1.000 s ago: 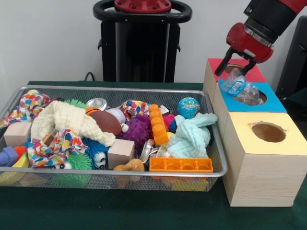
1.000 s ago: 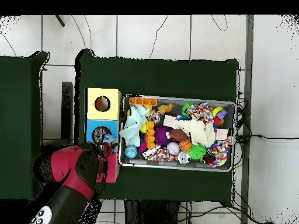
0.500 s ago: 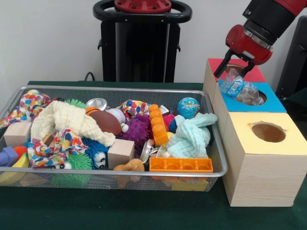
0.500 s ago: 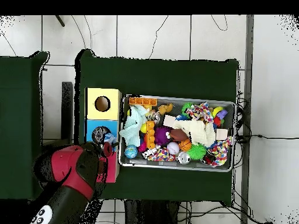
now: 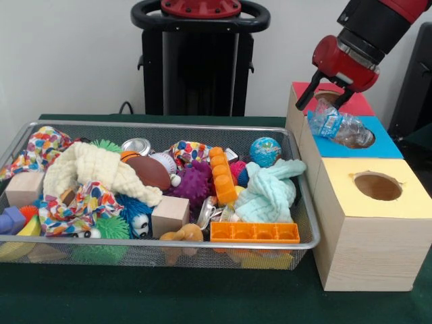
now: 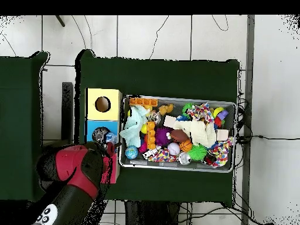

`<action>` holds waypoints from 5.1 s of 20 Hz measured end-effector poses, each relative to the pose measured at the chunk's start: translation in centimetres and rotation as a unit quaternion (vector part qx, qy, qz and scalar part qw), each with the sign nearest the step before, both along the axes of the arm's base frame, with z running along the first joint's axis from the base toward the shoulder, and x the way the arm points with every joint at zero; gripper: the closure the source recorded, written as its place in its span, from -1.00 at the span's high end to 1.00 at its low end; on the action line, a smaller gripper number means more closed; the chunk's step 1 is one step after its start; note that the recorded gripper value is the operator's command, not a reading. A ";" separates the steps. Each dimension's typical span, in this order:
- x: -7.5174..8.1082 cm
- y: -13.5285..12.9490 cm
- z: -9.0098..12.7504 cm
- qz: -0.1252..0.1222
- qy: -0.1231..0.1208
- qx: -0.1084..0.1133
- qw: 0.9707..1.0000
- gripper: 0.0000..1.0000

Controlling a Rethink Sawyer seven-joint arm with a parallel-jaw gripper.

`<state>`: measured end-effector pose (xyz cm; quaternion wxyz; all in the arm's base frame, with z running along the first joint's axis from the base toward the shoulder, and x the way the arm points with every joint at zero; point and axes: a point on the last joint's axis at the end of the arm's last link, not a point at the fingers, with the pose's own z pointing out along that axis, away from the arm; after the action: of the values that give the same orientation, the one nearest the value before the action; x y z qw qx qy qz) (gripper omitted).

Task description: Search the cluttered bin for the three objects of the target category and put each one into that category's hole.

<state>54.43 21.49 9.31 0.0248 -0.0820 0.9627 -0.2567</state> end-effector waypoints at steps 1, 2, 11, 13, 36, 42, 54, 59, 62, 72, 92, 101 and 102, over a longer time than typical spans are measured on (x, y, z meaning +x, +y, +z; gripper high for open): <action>0.1 -0.2 0.0 -0.002 0.000 0.001 1.000 1.00; 0.3 -0.9 0.0 -0.009 0.000 0.001 1.000 1.00; 0.8 -2.9 0.9 -0.038 0.010 0.005 0.999 1.00; 0.6 -2.8 1.3 -0.044 0.017 0.006 0.999 1.00; -0.4 -3.7 5.7 -0.045 0.027 0.007 0.999 1.00; -0.8 -7.1 7.4 -0.051 0.032 -0.007 0.998 1.00; -1.0 -18.4 10.2 -0.153 0.031 0.083 0.984 1.00; -0.7 -24.3 11.0 -0.179 0.035 0.168 0.969 1.00; -0.4 -26.0 11.3 -0.163 0.038 0.197 0.966 1.00; 0.2 -21.3 15.1 -0.073 0.019 0.211 0.975 1.00; -3.2 -10.5 25.2 0.041 -0.056 0.212 0.975 1.00; -1.2 -14.1 21.6 0.016 -0.055 0.206 0.977 1.00; -0.5 -15.4 20.0 0.009 -0.057 0.205 0.977 1.00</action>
<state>53.90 6.14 29.33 0.0979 -0.0693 0.9911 -0.0580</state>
